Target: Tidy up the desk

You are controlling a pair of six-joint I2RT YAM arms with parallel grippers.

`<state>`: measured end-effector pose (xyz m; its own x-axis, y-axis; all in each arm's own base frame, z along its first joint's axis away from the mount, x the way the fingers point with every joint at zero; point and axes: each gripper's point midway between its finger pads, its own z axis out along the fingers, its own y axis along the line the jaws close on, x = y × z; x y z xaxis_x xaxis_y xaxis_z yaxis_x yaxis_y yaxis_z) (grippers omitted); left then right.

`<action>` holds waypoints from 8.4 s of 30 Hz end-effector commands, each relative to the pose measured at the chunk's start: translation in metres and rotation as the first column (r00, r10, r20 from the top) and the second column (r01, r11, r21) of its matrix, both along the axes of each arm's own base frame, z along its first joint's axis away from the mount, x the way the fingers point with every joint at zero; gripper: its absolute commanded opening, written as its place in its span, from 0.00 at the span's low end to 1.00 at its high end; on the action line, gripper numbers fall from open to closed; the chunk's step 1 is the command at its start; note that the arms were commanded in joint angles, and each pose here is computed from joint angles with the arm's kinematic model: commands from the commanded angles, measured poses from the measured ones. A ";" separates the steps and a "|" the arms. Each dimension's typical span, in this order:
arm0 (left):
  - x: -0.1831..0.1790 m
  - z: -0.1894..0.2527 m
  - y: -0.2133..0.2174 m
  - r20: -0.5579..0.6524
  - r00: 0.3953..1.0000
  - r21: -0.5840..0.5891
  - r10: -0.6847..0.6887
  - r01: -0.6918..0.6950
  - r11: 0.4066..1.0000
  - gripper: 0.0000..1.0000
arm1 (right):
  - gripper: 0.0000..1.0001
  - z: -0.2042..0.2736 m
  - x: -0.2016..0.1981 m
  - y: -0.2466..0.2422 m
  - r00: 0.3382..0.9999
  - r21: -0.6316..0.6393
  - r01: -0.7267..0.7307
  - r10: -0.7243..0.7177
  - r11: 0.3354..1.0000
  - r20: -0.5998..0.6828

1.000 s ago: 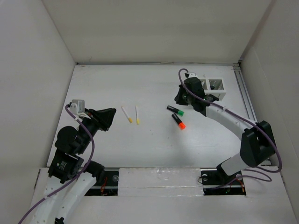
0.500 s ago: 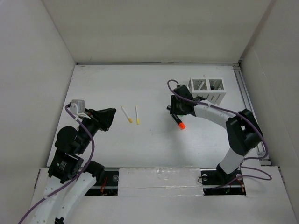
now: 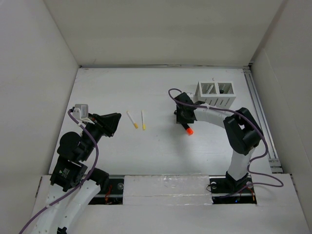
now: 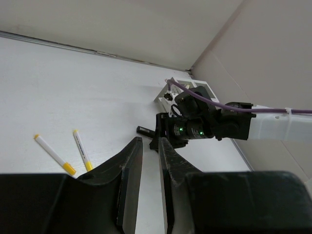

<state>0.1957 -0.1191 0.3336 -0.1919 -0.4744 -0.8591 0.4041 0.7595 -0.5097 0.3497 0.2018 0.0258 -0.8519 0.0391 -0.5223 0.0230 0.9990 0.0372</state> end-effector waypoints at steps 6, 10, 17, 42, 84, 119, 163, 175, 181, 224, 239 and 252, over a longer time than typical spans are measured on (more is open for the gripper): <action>-0.003 0.019 -0.003 0.065 0.998 -0.014 -0.023 0.024 1.000 0.17 | 0.15 0.002 -0.008 0.025 0.998 0.006 -0.054 0.055 0.998 -0.030; -0.003 0.019 -0.003 0.064 0.998 -0.014 -0.023 0.024 1.000 0.17 | 0.30 0.009 -0.017 0.045 0.996 0.057 -0.087 0.088 0.995 -0.013; -0.004 0.019 -0.002 0.065 0.998 -0.015 -0.020 0.021 1.000 0.17 | 0.46 0.005 -0.006 0.045 0.997 0.035 -0.078 0.078 0.996 -0.012; -0.005 0.020 -0.001 0.071 0.997 -0.016 -0.015 0.016 1.000 0.17 | 0.01 0.063 0.017 0.032 0.992 0.257 -0.022 -0.010 0.966 0.123; -0.001 0.017 -0.002 0.056 0.998 -0.011 -0.014 0.015 1.000 0.17 | 0.00 0.262 0.143 -0.281 0.130 0.489 0.651 -0.720 0.581 0.682; -0.004 0.018 -0.003 0.064 0.998 -0.014 -0.022 0.022 1.000 0.41 | 0.06 0.196 0.131 -0.253 0.152 0.357 0.767 -0.692 0.533 0.705; -0.004 0.019 -0.005 0.068 0.997 -0.014 -0.035 0.036 0.999 0.40 | 0.27 0.204 0.037 -0.008 0.807 0.397 -0.234 -0.051 0.888 0.589; -0.004 0.019 -0.004 0.068 0.997 -0.014 -0.032 0.033 0.999 0.38 | 0.64 0.092 0.044 0.039 0.935 0.158 -0.290 0.244 0.944 0.258; -0.005 0.020 -0.004 0.072 0.997 -0.014 -0.032 0.033 0.999 0.38 | 0.74 0.059 0.052 0.031 0.956 0.053 -0.255 0.243 0.965 0.165; -0.007 0.021 -0.003 0.080 0.996 -0.014 -0.033 0.034 0.999 0.35 | 0.70 0.012 0.018 0.044 0.968 0.121 -0.244 0.250 0.962 -0.030; -0.008 0.022 -0.005 0.083 0.996 -0.015 -0.045 0.047 0.999 0.35 | 0.79 0.056 0.043 -0.032 0.958 0.224 0.193 -0.233 0.955 0.168; -0.008 0.023 -0.005 0.086 0.995 -0.015 -0.044 0.045 0.999 0.35 | 0.60 0.025 0.066 -0.030 0.962 0.118 0.247 -0.258 0.962 0.088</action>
